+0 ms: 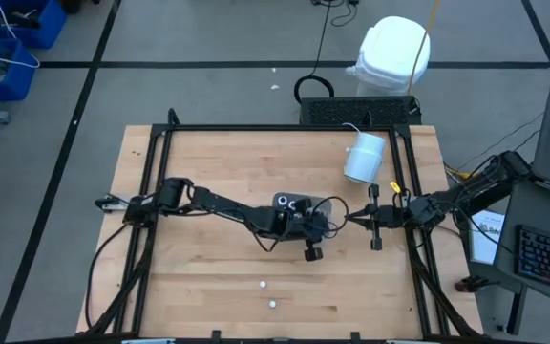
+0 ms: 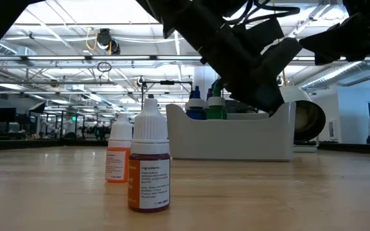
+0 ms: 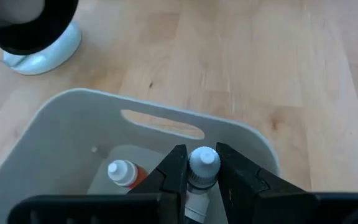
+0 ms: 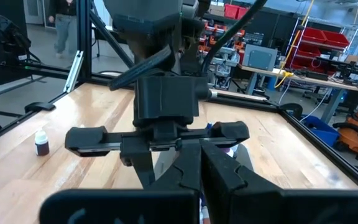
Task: Pick & Place food coloring
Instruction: Put the small dark blue bottle into the gray bin
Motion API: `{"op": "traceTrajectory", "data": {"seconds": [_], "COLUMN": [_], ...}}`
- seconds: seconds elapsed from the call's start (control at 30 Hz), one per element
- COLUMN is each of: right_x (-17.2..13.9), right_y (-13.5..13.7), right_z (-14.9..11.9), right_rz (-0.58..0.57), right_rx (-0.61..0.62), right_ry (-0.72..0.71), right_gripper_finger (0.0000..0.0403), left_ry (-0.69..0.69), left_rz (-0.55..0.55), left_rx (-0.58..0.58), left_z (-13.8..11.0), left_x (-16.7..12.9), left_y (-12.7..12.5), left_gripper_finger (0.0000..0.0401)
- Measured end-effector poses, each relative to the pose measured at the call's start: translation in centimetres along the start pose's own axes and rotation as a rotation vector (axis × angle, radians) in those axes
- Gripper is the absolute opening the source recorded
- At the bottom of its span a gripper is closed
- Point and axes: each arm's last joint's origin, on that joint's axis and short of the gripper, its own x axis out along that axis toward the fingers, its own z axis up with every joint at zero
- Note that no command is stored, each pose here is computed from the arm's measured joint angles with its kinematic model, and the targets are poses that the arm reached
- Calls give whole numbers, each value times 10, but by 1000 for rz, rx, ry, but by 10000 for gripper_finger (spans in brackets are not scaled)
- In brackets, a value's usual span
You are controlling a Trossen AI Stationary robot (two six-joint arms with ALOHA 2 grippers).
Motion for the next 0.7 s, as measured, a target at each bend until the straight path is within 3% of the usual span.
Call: {"op": "traceTrajectory", "data": {"seconds": [0.53, 0.7], "right_x": [0, 0], "right_y": [0, 0], "right_z": [0, 0], "right_rz": [0, 0], "right_rx": [-5, -5], "right_ry": [-3, -3], "right_gripper_finger": [0, 0], "left_ry": [11, 16], "left_rz": [-4, -5], "left_rx": [-18, -25], "left_z": [-1, -2], "left_x": [0, -1], "left_y": [-1, -2], "left_gripper_finger": [73, 94]}}
